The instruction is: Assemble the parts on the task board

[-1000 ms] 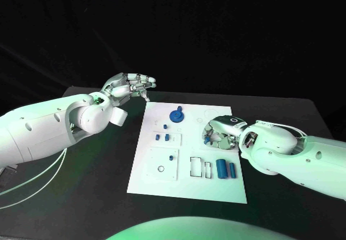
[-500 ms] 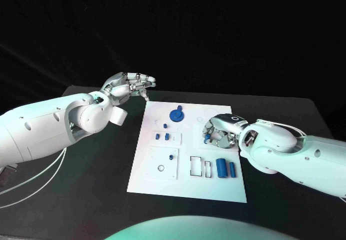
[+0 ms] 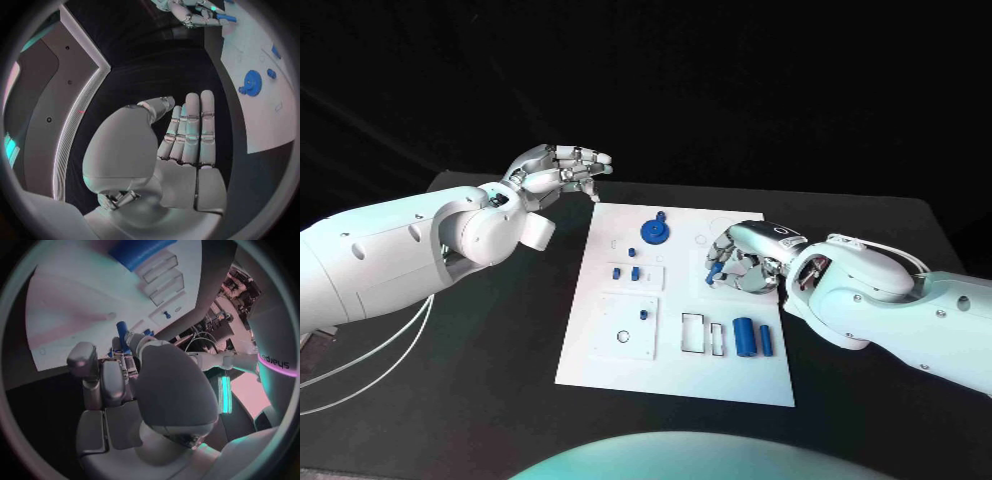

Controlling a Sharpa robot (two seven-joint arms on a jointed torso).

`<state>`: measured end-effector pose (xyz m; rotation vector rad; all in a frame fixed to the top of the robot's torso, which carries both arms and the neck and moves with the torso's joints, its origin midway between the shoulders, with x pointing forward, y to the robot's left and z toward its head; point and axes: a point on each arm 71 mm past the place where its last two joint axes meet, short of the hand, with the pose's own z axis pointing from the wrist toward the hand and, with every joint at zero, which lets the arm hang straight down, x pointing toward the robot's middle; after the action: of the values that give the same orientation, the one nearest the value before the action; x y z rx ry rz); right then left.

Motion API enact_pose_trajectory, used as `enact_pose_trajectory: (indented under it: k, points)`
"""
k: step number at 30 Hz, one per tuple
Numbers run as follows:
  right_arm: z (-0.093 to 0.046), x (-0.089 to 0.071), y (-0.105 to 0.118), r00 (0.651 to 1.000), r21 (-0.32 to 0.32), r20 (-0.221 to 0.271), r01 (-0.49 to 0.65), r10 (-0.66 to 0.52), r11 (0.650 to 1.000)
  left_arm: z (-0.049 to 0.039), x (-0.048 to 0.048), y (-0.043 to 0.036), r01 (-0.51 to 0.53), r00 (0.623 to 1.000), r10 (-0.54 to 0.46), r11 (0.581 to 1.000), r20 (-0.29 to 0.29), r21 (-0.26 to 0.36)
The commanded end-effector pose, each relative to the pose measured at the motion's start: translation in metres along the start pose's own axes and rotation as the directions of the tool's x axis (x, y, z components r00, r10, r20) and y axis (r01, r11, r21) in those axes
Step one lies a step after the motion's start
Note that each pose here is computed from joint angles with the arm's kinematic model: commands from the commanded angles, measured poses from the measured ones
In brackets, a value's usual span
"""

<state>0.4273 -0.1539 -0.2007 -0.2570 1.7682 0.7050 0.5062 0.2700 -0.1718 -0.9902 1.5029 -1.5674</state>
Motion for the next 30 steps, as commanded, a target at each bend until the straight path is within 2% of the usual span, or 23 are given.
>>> enact_pose_trajectory:
  k: [1, 6, 11, 17, 23, 26, 30]
  points:
    - [-0.002, -0.008, 0.009, 0.999, -0.017, 0.036, -0.035, 0.036, 0.999, 0.0006, 0.0019, -0.0007, -0.006, 1.0, 0.006, 1.0, -0.017, 0.008]
    - [-0.001, -0.015, 0.026, 0.998, -0.064, 0.043, -0.032, 0.035, 0.997, 0.0017, 0.003, 0.0, -0.007, 1.0, 0.007, 1.0, -0.02, 0.008]
    - [0.006, -0.011, 0.046, 0.999, -0.118, 0.034, -0.026, 0.03, 0.993, 0.0027, 0.0043, 0.0007, -0.007, 1.0, 0.007, 1.0, -0.023, 0.007]
    - [0.021, 0.015, 0.082, 0.999, -0.213, -0.02, -0.034, 0.031, 0.976, 0.0055, 0.0057, 0.002, -0.006, 1.0, 0.006, 1.0, -0.027, 0.006]
    - [0.029, 0.041, 0.114, 0.998, -0.292, -0.055, -0.05, 0.035, 0.955, 0.0085, 0.0063, 0.0038, -0.006, 1.0, 0.006, 1.0, -0.029, 0.005]
    - [0.032, 0.053, 0.124, 0.997, -0.315, -0.075, -0.058, 0.036, 0.947, 0.0098, 0.0079, 0.0044, -0.004, 0.999, 0.004, 1.0, -0.033, 0.005]
    - [0.034, 0.065, 0.128, 0.995, -0.315, -0.095, -0.067, 0.039, 0.947, 0.0106, 0.0095, 0.0046, -0.002, 0.999, 0.003, 1.0, -0.038, 0.005]
